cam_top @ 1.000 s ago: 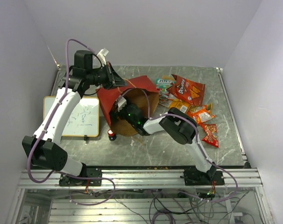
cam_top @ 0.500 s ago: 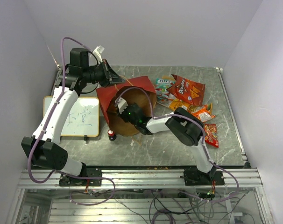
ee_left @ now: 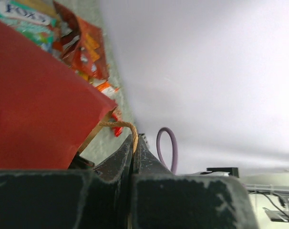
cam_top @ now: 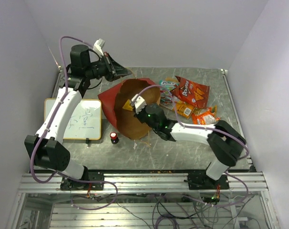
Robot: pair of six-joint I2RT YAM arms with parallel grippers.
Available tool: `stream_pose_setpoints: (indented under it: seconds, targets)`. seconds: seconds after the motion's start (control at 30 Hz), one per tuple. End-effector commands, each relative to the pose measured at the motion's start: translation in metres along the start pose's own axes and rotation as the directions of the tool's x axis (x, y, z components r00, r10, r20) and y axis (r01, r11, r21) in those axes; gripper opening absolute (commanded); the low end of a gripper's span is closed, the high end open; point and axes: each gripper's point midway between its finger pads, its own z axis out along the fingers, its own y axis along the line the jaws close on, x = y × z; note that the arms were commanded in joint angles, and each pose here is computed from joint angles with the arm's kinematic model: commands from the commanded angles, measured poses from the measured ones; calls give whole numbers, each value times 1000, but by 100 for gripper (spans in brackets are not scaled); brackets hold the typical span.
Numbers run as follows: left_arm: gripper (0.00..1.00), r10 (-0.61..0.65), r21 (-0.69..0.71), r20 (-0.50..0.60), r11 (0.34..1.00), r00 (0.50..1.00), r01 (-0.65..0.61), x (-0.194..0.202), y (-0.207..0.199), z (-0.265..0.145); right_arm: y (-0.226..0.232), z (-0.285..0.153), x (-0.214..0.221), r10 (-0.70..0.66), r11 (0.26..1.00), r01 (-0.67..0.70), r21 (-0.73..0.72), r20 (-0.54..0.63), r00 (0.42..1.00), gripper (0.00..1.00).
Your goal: Take the snacks out of the paper bag
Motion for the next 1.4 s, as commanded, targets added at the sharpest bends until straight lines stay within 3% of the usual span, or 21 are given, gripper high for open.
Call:
stream_pose_setpoints:
  seconds: [0.0, 0.27, 0.37, 0.53, 0.77, 0.97, 1.17, 1.37]
  targets:
    - [7, -57, 255, 60, 966, 997, 40, -23, -54, -3, -45, -43, -36, 1, 985, -11, 172, 58, 998, 0]
    - [7, -252, 519, 87, 837, 964, 172, -57, -91, -15, -111, -115, -125, -60, 919, -45, 391, 252, 966, 0]
    - [7, -298, 535, 116, 822, 947, 193, -75, -78, -20, -133, -132, -151, -113, 876, -39, 481, 284, 952, 0]
    - [7, -385, 372, 201, 881, 901, 293, -89, -6, -13, -155, -154, -189, -139, 838, -87, 539, 364, 921, 0]
    - [7, -377, 137, 247, 925, 893, 353, -89, 79, -2, -162, -169, -220, -135, 840, -124, 527, 426, 894, 0]
    - [7, -191, -93, 296, 969, 936, 228, -106, 110, -26, -171, -172, -222, -157, 828, -106, 551, 408, 900, 0]
    - [7, -181, -178, 338, 951, 924, 252, -106, 141, -58, -191, -174, -218, -126, 812, -125, 570, 380, 916, 0]
    - [7, -99, -332, 352, 917, 931, 223, -102, 162, -87, -231, -174, -187, 96, 777, -281, 564, 335, 937, 0]
